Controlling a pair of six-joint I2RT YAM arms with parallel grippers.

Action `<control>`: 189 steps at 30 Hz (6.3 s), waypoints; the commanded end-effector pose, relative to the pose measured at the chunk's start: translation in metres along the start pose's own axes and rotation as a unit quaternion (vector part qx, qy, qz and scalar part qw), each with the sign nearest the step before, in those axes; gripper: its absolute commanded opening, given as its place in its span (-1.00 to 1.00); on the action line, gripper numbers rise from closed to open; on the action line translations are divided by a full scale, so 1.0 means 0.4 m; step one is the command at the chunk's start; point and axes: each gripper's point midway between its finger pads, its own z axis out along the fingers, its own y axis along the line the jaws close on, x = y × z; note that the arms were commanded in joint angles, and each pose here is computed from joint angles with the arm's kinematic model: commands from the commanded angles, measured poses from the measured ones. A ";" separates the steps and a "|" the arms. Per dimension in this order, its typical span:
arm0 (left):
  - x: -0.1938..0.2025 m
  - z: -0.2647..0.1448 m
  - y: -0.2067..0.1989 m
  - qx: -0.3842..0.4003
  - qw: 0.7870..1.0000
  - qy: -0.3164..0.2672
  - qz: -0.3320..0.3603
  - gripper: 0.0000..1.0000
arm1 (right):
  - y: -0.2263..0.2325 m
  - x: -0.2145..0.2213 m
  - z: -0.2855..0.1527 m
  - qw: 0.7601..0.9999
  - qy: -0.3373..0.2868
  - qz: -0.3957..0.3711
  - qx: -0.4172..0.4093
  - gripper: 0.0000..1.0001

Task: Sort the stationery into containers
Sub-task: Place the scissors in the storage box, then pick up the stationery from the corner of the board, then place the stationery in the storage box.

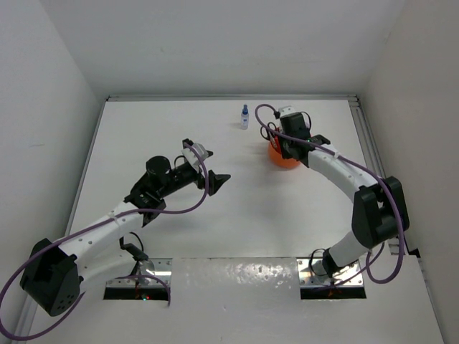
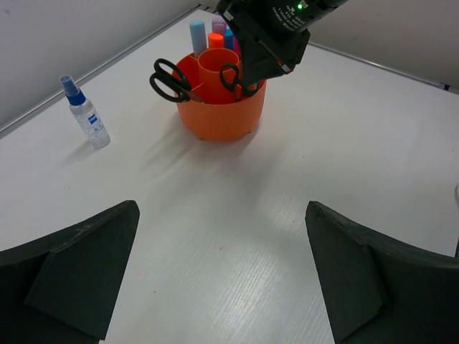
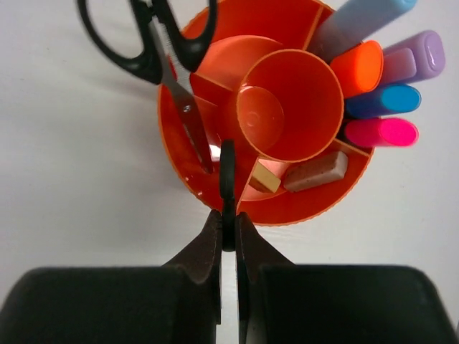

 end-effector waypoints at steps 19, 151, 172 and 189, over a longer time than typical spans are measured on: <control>-0.031 -0.005 0.011 -0.007 1.000 -0.026 0.008 0.99 | -0.142 -0.003 -0.017 0.996 -0.020 0.068 0.063 -1.00; -0.014 0.033 -0.107 0.481 0.867 0.099 0.080 -1.00 | 0.461 -0.162 -0.497 0.879 -0.199 -0.139 -0.411 0.14; -0.038 0.051 -0.097 0.476 0.871 0.088 0.087 -1.00 | 0.485 -0.103 -0.384 0.905 -0.166 -0.127 -0.371 -0.18; -0.044 0.066 -0.075 0.469 0.875 0.085 0.085 -1.00 | 0.496 -0.075 -0.390 0.898 -0.148 -0.137 -0.392 -0.58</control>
